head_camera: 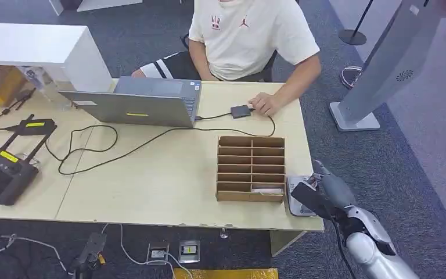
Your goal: Pass the card to the sensor for recognition and then transmit it.
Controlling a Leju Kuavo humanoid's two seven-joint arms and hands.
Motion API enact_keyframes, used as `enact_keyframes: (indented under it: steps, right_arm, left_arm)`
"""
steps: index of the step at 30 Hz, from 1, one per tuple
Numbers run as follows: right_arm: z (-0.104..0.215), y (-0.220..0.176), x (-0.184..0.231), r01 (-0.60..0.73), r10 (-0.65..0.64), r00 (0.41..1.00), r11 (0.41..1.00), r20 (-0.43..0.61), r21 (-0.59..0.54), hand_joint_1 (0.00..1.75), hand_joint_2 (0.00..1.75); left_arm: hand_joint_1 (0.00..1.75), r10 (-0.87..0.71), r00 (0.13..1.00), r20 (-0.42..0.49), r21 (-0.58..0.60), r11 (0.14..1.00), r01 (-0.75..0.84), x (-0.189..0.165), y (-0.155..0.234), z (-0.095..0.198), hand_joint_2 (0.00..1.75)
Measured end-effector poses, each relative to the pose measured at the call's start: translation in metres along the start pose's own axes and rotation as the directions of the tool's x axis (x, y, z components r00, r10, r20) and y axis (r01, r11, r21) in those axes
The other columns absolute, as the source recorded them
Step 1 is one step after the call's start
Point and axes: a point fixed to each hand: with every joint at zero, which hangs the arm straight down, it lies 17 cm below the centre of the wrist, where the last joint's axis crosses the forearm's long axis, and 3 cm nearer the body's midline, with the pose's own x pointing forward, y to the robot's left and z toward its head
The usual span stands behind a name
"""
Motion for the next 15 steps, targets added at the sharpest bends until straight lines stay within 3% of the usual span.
enact_keyframes:
  steps: [15]
  right_arm:
    - [0.0052, 0.001, -0.0031, -0.002, 0.002, 1.0, 1.0, -0.008, 0.0, 1.75, 1.75]
  left_arm:
    - [0.0, -0.005, 1.0, 0.002, 0.001, 1.0, 0.005, 0.0001, 0.0002, 0.0, 0.0]
